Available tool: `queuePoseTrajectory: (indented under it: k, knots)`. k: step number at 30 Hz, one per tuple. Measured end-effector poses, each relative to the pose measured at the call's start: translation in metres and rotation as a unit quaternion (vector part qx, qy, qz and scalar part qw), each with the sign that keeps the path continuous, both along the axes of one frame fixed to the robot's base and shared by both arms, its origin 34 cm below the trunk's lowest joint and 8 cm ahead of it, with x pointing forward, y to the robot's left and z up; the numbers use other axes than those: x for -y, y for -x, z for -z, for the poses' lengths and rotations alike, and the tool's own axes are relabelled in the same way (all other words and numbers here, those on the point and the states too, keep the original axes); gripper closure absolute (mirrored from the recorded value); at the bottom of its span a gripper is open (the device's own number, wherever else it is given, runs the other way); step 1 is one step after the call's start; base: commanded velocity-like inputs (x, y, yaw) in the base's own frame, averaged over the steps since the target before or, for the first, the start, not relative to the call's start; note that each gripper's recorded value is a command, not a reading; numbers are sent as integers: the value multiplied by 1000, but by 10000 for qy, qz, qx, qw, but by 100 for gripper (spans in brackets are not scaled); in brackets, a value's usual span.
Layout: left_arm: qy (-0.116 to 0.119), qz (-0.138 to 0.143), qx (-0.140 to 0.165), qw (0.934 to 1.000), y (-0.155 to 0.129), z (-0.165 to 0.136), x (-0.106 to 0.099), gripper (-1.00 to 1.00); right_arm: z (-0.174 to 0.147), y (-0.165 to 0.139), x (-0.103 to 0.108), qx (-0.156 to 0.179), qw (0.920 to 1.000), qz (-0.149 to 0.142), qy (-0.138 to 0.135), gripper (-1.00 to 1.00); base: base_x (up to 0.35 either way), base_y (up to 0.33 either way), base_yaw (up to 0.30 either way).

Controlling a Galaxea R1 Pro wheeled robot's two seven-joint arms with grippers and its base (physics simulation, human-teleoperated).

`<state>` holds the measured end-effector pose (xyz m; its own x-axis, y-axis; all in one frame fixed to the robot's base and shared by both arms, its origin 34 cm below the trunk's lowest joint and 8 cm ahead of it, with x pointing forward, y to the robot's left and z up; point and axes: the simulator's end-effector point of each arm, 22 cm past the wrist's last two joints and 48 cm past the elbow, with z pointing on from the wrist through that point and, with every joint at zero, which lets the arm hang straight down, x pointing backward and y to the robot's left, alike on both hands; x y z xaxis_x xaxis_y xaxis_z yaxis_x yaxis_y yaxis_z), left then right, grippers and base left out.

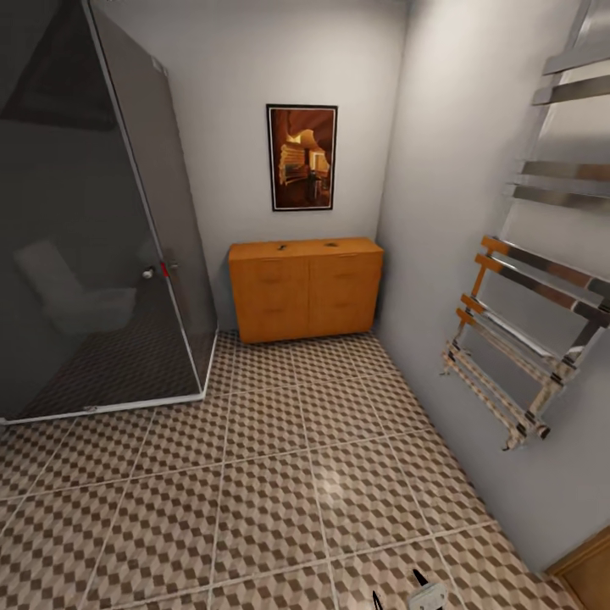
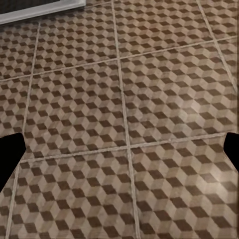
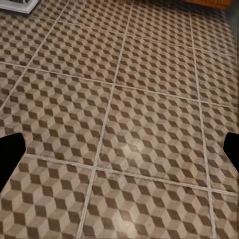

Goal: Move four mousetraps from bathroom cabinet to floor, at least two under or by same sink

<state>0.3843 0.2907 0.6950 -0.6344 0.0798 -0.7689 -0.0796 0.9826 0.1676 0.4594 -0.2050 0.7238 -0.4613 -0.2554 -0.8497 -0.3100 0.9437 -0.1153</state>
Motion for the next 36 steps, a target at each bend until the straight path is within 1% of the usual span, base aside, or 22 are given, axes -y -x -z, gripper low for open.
queuePoseTrajectory:
  k: [9, 19, 36]
  knots:
    - [1, 1, 71, 10000, -4, -4, 0, -100, -5, -4, 0, 68, 10000, 0, 1, -100, 286, -133, 0]
    - [1, 2, 140, 9999, -9, -8, 0, -100, -9, -7, 0, 131, 9999, -1, 1, -100, 327, -10, 0]
    - [1, 2, 150, 9999, -9, -8, 0, -100, -10, -8, 0, 140, 9999, -4, 0, -100, 331, 0, 0]
